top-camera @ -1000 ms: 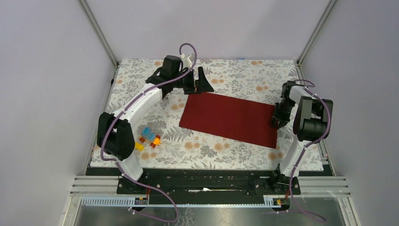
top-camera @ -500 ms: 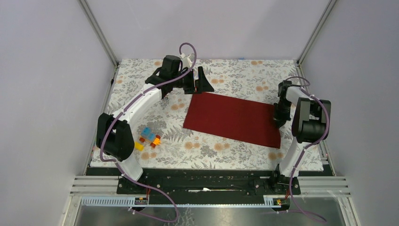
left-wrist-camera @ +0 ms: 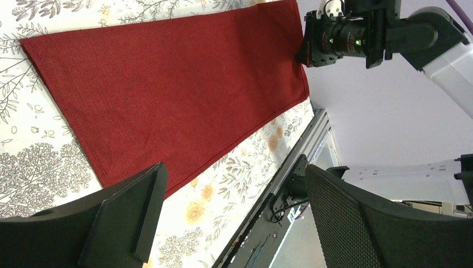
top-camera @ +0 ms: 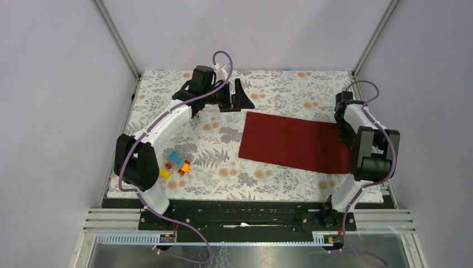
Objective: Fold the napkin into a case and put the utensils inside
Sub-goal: Fold the rectangle-folded napkin at the center of the board.
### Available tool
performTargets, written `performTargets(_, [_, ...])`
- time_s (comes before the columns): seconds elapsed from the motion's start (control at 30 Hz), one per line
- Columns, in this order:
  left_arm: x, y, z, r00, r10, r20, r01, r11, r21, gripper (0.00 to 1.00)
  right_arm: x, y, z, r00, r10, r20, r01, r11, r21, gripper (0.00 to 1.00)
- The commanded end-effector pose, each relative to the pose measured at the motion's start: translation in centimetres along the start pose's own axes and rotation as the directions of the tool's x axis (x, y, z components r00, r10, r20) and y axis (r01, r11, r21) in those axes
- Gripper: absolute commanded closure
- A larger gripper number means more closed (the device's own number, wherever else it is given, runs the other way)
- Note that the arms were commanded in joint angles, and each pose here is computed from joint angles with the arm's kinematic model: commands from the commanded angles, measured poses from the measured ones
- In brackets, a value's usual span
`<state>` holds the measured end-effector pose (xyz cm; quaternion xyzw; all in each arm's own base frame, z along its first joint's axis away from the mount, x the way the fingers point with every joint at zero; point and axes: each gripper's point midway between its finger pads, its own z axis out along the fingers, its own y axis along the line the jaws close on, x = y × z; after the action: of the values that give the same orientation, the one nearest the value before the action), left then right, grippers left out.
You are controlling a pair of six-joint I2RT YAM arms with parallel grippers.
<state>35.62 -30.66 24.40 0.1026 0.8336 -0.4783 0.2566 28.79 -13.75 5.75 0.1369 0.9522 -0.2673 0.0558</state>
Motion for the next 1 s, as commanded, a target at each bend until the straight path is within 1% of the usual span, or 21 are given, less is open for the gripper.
performTargets(0.0, [-1.1, -1.8, -1.2, 0.999, 0.031, 0.045, -0.034, 0.997, 0.071, 0.01, -0.7, 2.8, -4.0, 0.992, -0.035, 0.119, 0.042, 0.997, -0.064, 1.00])
performTargets(0.1, [-1.2, -1.3, -1.1, 0.999, 0.015, 0.043, -0.019, 0.997, 0.074, 0.01, -0.4, 7.7, -6.3, 0.982, -0.109, 0.154, 0.136, 0.976, -0.173, 1.00])
performTargets(0.2, [-1.4, -1.0, -1.3, 0.999, 0.010, 0.049, -0.013, 0.998, 0.067, 0.01, -0.1, 12.8, -8.7, 0.967, -0.176, 0.185, 0.222, 0.937, -0.269, 1.00])
performTargets(0.4, [-2.0, -0.3, -1.7, 0.998, 0.009, 0.066, -0.012, 0.999, 0.053, 0.01, 0.5, 23.5, -14.3, 0.912, -0.309, 0.270, 0.397, 0.831, -0.390, 1.00])
performTargets(0.53, [-2.3, 0.4, -1.8, 0.997, -0.003, 0.071, 0.000, 0.999, 0.044, 0.01, 0.9, 29.2, -16.8, 0.885, -0.359, 0.296, 0.461, 0.767, -0.446, 1.00])
performTargets(0.73, [-2.6, 1.0, -2.0, 0.997, -0.009, 0.080, 0.006, 0.999, 0.034, 0.01, 1.7, 33.9, -18.5, 0.875, -0.378, 0.303, 0.484, 0.687, -0.542, 1.00])
performTargets(0.97, [-3.4, 1.6, -2.9, 0.994, -0.024, 0.103, 0.021, 0.999, 0.032, 0.01, 3.3, 36.3, -19.6, 0.857, -0.421, 0.296, 0.507, 0.591, -0.627, 1.00])
